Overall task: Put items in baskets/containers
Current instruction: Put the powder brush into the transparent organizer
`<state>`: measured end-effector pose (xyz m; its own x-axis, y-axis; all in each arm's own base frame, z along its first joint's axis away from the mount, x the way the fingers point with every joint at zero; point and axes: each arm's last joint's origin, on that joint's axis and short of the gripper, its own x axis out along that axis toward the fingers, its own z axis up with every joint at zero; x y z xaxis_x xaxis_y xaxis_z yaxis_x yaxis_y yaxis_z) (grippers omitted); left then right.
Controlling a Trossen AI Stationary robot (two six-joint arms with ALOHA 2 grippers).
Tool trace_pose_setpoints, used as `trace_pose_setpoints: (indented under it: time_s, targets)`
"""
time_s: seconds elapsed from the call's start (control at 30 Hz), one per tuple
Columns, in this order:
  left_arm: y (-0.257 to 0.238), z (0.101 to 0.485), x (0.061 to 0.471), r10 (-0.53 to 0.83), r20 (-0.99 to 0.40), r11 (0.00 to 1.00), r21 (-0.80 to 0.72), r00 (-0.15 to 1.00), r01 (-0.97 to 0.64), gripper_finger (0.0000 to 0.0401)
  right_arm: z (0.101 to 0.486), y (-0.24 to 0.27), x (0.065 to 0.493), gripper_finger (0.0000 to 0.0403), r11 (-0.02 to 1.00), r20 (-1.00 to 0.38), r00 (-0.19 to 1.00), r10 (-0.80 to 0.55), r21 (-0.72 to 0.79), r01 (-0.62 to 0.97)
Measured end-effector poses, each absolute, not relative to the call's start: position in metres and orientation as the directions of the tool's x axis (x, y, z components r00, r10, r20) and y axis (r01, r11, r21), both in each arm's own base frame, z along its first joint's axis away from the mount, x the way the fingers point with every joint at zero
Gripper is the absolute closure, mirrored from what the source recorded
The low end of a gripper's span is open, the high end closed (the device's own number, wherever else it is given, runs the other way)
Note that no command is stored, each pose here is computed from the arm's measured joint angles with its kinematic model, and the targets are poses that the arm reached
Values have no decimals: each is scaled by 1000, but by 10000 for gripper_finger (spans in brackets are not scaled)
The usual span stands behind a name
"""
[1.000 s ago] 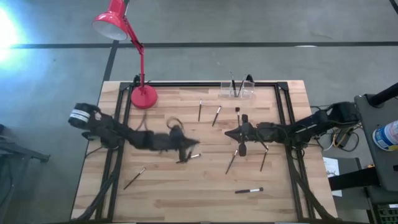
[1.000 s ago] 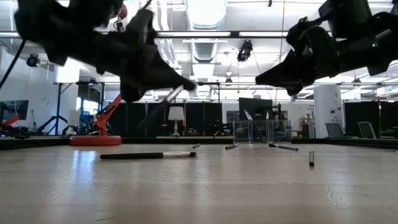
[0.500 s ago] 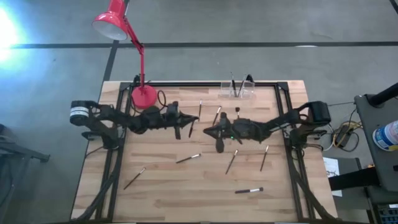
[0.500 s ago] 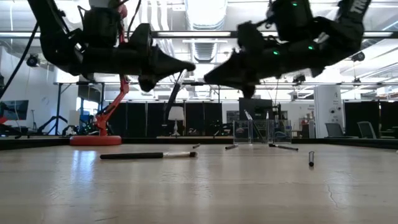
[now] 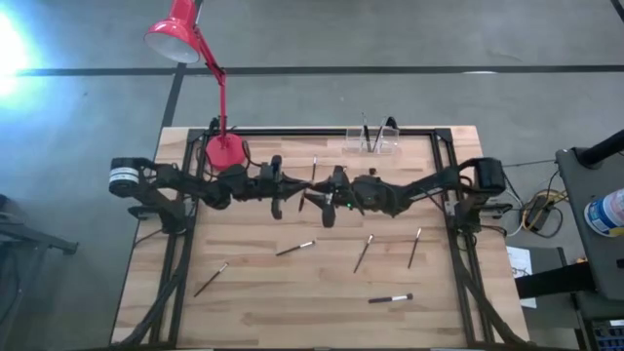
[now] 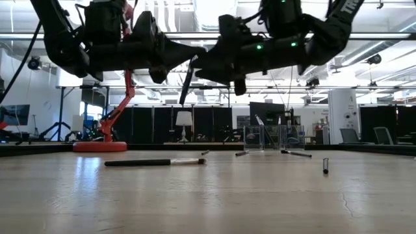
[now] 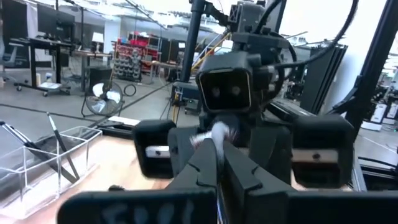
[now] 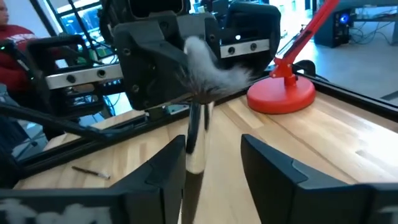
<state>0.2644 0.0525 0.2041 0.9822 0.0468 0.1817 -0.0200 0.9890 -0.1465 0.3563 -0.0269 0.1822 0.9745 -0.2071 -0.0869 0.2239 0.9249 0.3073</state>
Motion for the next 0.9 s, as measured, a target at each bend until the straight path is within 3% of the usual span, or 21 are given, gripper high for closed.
trace_pose_setpoints:
  time_s: [0.23,0.47,0.7,0.9]
  targets:
    - [52,205,264,47,192,989,-145,980,-19,401,183,-31,380,274,934,-56,973,-224,272,230]
    - [55,205,264,94,190,976,-210,977,-53,386,186,-31,383,372,949,-73,972,-223,212,233]
    - [59,218,250,129,162,969,-230,978,-90,331,189,-41,365,373,944,-98,963,-251,194,266]
    - [61,220,224,114,169,987,-131,979,-93,327,207,-84,325,373,900,-160,905,-393,136,415]
